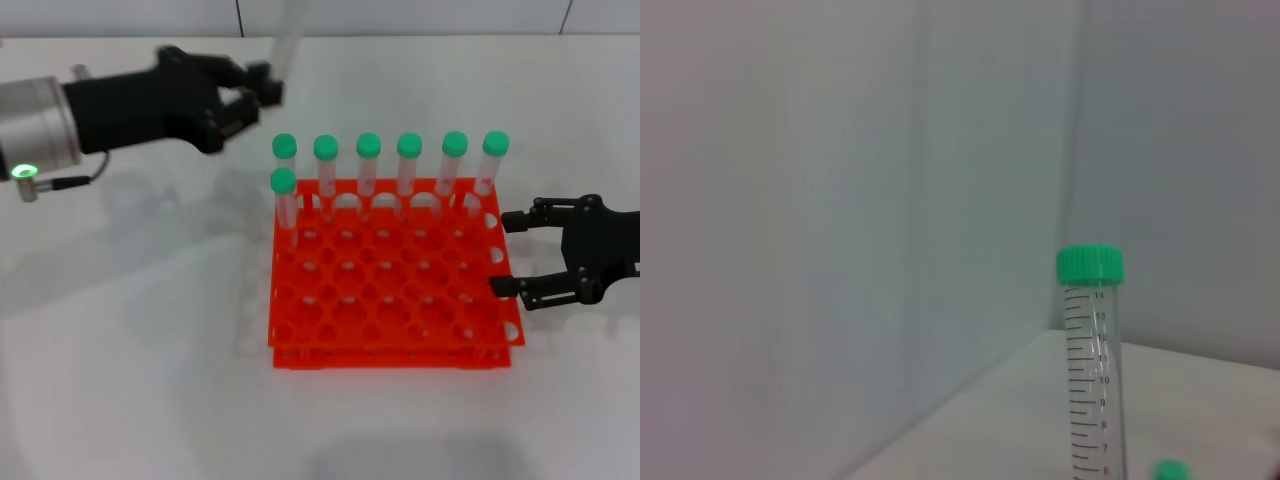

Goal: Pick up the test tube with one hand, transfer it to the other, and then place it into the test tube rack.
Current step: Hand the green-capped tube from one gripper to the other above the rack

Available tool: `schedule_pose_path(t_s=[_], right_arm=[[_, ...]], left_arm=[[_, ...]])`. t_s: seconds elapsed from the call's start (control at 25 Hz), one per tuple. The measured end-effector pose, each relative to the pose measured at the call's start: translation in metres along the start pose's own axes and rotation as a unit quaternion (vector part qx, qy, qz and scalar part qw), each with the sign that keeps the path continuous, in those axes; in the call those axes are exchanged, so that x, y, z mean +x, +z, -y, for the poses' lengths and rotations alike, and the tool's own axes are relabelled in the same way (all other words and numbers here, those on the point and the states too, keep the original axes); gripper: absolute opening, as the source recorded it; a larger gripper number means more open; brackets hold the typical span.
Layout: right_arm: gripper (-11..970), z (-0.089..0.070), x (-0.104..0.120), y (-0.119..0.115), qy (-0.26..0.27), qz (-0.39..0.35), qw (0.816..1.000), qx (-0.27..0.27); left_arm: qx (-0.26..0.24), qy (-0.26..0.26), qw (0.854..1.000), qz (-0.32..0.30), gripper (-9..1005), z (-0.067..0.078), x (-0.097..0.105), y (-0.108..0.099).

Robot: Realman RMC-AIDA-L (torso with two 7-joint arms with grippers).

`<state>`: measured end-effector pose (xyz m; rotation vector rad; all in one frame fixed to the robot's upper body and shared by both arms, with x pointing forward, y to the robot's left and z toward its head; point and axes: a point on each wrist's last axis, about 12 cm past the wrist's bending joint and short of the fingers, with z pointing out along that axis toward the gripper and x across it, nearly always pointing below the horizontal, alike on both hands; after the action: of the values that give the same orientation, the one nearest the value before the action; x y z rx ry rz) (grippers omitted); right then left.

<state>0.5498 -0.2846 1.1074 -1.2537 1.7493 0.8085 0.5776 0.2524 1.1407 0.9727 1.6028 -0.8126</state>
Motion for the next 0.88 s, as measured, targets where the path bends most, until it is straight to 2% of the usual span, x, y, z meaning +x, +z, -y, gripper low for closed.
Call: schedule_pose_path(t_s=[0.36,0.64,0.88], right_arm=[[841,-0.003,0.001,0.001,0.001,0.015,1.000,0.001],[842,-0.004,0.003,-0.001,0.006,0.024,1.000,0.005],[842,-0.003,0.003,-0.003,0.008,0.031,0.999,0.010]], left_arm=[[0.103,0.037,0.992,-0.067,185,-0.003,-0.016,0.039],[0.128,0.051,0.984,-0.112,185,-0.001,-0.017,0.059],[0.133,0.054,0.982,-0.121,185,0.003,-0.014,0.064]])
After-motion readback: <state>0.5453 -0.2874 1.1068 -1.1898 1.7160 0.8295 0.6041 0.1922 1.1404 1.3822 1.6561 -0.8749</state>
